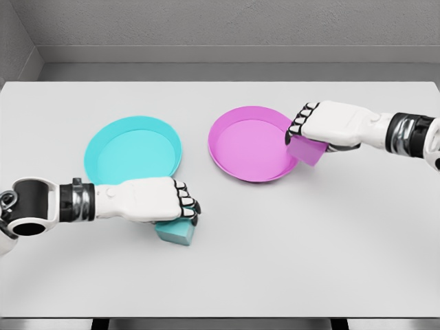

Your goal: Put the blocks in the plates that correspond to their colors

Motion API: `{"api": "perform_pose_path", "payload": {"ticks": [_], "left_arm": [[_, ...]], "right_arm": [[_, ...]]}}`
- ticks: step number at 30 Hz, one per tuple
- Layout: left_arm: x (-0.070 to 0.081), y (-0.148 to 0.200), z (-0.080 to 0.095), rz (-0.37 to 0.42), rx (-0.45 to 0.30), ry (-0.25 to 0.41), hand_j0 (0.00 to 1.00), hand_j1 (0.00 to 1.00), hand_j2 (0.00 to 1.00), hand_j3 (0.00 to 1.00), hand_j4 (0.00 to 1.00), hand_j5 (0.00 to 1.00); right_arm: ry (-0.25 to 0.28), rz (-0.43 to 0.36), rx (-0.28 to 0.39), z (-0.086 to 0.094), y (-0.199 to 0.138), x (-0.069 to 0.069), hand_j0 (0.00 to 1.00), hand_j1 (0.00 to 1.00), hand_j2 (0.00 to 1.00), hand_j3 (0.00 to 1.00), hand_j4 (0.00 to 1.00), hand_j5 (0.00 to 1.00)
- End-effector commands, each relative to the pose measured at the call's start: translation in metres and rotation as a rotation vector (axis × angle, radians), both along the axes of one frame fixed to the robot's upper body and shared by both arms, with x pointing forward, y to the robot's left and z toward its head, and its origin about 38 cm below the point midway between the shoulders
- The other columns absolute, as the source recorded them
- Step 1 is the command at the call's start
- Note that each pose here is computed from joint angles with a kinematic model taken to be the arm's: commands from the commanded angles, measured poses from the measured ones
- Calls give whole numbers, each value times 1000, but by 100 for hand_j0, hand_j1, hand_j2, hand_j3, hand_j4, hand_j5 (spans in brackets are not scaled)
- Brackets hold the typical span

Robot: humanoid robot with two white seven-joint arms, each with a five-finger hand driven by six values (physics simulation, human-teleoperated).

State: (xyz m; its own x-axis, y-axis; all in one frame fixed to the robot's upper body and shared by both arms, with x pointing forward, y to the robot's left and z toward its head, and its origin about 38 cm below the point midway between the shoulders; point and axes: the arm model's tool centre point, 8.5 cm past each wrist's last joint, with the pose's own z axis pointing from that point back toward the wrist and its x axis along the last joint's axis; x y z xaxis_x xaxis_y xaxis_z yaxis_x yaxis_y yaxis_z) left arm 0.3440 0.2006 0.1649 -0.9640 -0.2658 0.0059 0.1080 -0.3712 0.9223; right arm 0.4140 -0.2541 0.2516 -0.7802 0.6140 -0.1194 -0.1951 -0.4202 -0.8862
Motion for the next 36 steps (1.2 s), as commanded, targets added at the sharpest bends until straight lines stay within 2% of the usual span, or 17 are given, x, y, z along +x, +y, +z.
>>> {"api": "perform_pose_path", "payload": {"ticks": [1,8,11,16,19,20,25,27,31,33,36], "left_arm": [[0,2,1,5,-3,3,40,40,40,40,40,40],[5,1,10,4,-20,-22,39,39,39,39,39,39],[7,1,13,4,-24,-32,39,39,39,39,39,39],[16,7,26,24,-28,-61,40,40,40,40,40,40],[23,22,38,64,-19,-93,40,40,40,40,40,40],[33,38,49,115,-21,-124,40,40,40,40,40,40],[50,61,60,199,-38,-140,40,40,40,40,40,40],[59,72,62,244,-39,-148,40,40,40,40,40,40],[71,86,55,300,-31,-128,40,40,40,40,40,40],[79,89,46,331,-36,-107,41,41,41,41,41,41],[91,86,43,347,-34,-103,41,41,41,41,41,41]], "right_arm": [[6,-52,22,0,1,4,56,56,56,56,56,56],[3,-21,51,2,27,10,56,56,56,56,56,56],[-17,-17,69,10,36,14,56,56,56,56,56,56],[-6,-17,72,7,47,16,56,56,56,56,56,56],[7,-24,93,4,58,18,56,56,56,56,56,56],[12,-31,93,3,60,19,56,56,56,56,56,56],[32,-73,111,-2,67,27,56,56,56,56,56,56],[47,-110,113,-6,69,32,56,56,56,56,56,56],[63,-134,106,-13,65,38,56,56,56,56,56,56],[72,-128,98,-17,67,36,57,57,57,57,57,57],[78,-119,97,-19,71,35,60,60,60,60,60,60]]}}
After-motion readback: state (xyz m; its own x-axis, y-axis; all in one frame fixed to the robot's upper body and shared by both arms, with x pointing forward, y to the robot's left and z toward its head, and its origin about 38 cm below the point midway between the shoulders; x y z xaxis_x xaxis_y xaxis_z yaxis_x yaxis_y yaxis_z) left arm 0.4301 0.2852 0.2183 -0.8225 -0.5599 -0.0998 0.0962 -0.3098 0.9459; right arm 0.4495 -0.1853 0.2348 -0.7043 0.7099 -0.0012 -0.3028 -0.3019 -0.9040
